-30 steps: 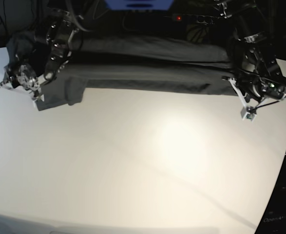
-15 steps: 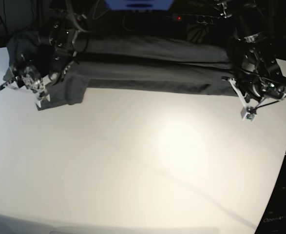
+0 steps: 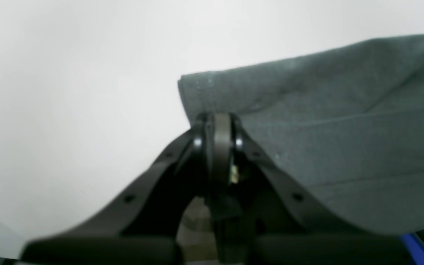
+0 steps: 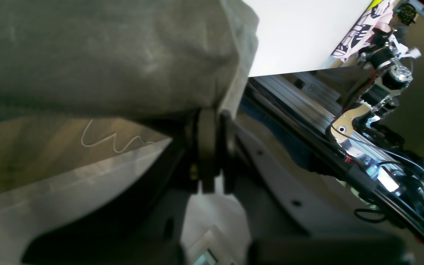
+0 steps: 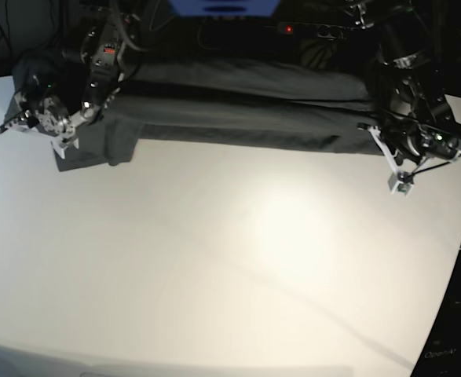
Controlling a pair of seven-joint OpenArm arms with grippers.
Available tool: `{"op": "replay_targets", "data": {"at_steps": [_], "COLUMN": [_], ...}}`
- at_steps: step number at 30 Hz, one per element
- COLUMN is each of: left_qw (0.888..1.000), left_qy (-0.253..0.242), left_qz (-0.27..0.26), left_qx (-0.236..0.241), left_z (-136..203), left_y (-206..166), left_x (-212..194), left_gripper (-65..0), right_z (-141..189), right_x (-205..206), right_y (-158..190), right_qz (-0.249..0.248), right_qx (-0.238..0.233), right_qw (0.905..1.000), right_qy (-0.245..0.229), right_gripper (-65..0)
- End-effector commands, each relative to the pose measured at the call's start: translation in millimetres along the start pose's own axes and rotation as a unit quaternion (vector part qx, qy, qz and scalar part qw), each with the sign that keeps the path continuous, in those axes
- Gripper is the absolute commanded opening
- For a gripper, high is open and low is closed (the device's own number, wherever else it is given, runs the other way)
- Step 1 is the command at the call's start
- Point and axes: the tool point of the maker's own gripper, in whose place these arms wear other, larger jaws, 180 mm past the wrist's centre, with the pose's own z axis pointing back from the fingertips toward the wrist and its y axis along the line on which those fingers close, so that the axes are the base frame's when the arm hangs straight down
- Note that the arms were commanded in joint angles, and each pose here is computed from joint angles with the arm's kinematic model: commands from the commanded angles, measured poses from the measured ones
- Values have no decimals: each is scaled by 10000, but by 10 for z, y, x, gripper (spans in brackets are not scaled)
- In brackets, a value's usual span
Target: Fold the T-shirt properly
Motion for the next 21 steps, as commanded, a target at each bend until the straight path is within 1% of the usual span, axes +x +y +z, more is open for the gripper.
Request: {"op": "replay_targets", "data": {"at_steps": [1,3,7,11,15,17,21], "left_qw": [9998,9998,9998,9998,9998,9998,9998], "left_qy": [192,192,192,199,205,207,221], "left_qz": [-5,-5,-5,2,17,15,18], "left_qx": [-52,-52,-52,-51,-49,-41,-22], "left_z": [-51,-51,-51,-52,-52,-50,-49], "left_y": [-45,-45,-45,-43,-38,-31,-22], "left_x": [-102,-102,-102,-111,-122,-122,-129], "left_gripper": [-627,-627,-627,-627,-627,-627,-627], "right_z": [32,22,44,63,67,56,-19], "right_x": [-73,-80,52,109,166,153,36], "right_y": [-90,-49,78,123,198,219,215], "right_qz": [-71,-33,-14,7,-37,-39,-123], "right_qx": [-154,-96,199,294,516,559,595], "right_qw": [9997,9999,9996,9991,9975,9973,9977], "right_qy": [153,137,-183,-308,-479,-475,-286], "right_gripper": [-649,-649,-649,-649,-649,-649,-649]}}
